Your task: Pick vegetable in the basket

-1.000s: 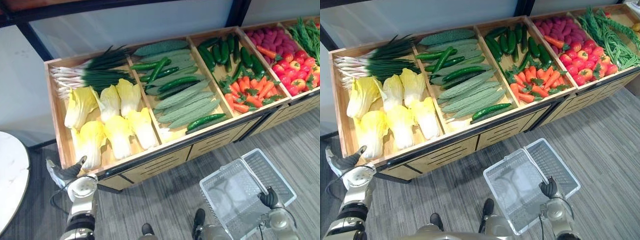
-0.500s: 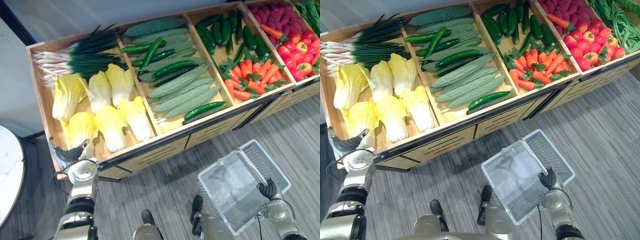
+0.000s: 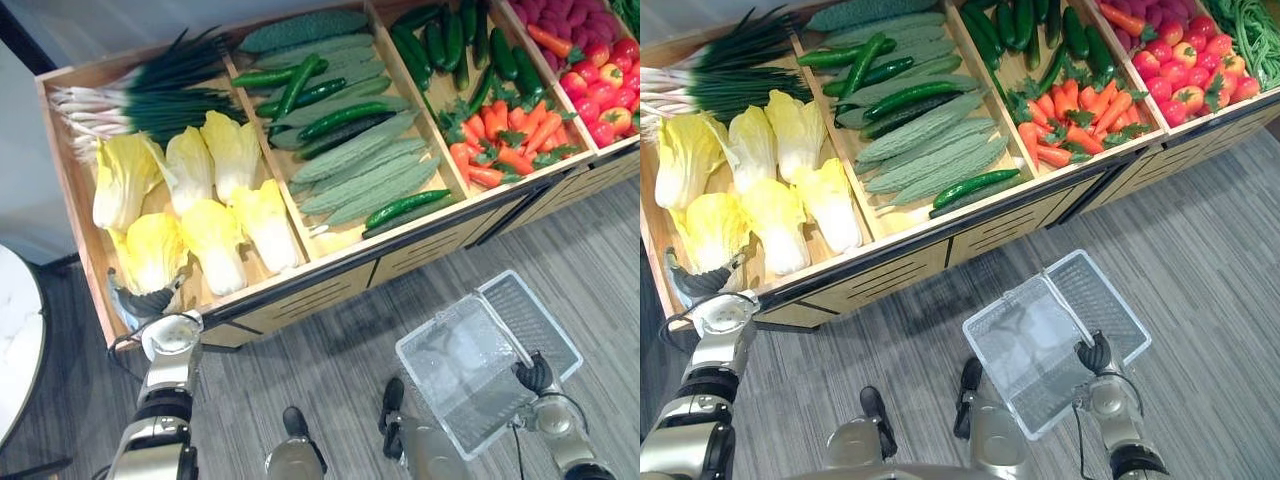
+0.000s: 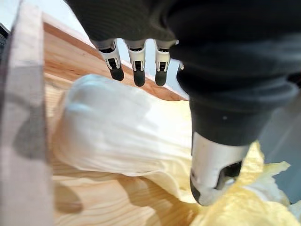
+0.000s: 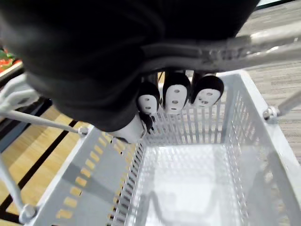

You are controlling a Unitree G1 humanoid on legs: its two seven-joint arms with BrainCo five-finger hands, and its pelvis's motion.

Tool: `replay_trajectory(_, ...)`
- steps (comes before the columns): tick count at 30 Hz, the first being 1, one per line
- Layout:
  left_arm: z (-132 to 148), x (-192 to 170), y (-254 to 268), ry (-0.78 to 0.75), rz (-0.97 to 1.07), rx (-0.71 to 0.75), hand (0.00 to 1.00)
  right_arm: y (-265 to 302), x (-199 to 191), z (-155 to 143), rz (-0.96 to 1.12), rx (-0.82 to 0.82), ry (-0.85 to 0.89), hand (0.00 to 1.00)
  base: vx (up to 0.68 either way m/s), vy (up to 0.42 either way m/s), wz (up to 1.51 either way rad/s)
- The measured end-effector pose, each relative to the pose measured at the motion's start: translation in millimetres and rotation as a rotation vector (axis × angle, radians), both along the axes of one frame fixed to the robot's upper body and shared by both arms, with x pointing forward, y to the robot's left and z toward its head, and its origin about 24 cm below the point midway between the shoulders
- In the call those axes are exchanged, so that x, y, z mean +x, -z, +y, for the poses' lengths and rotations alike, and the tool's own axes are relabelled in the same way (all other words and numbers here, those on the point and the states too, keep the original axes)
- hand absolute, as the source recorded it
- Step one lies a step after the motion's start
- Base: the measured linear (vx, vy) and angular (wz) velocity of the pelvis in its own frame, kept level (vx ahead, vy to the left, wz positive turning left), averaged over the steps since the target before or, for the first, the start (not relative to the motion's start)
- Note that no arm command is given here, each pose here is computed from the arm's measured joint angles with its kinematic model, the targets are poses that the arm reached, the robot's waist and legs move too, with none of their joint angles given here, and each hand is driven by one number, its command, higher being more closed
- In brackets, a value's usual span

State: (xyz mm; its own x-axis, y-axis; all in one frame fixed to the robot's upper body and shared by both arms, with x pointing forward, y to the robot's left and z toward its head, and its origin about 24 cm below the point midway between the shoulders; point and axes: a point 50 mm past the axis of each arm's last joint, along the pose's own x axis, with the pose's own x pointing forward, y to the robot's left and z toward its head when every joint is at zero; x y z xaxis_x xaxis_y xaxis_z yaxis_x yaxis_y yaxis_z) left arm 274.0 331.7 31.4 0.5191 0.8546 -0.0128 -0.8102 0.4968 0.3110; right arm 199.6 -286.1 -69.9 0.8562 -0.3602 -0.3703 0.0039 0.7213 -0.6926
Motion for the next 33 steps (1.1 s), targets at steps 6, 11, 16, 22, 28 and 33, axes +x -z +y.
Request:
replay_trajectory(6,0.0,10.5,-6.6,-0.001,0.006,-0.017,0.0,4.7,1.6,13.4,-0.001,0.04,-0.012,1.0,-0.01,0.002,-0.03)
replay_trajectory(11,10.7,17.3,-20.1,-0.027,0.015,-0.006,0.0,-4.0,9.5,14.3,-0.047,0.03,-0.021,1.0,-0.04,0.007,-0.07)
replay_trajectory(16,21.4,18.7,-28.6,-0.039,0.039,0.0,0.0,-8.5,15.9,15.0,-0.07,0.035,-0.024,1.0,-0.05,0.011,-0.08)
replay_trajectory(22,37.5,17.2,-38.7,-0.076,0.057,0.027,1.0,-12.5,22.5,16.8,-0.092,0.045,-0.032,1.0,0.0,0.0,0.0)
replay_trajectory(28,42.9,21.2,-50.3,-0.075,0.041,0.043,1.0,-13.8,25.4,19.1,-0.095,0.039,-0.052,1.0,0.0,0.0,0.0)
replay_trajectory(33,45.0,24.0,-59.4,-0.069,0.012,0.059,1.0,-14.8,26.8,20.0,-0.102,0.041,-0.056,1.0,0.0,0.0,0.0)
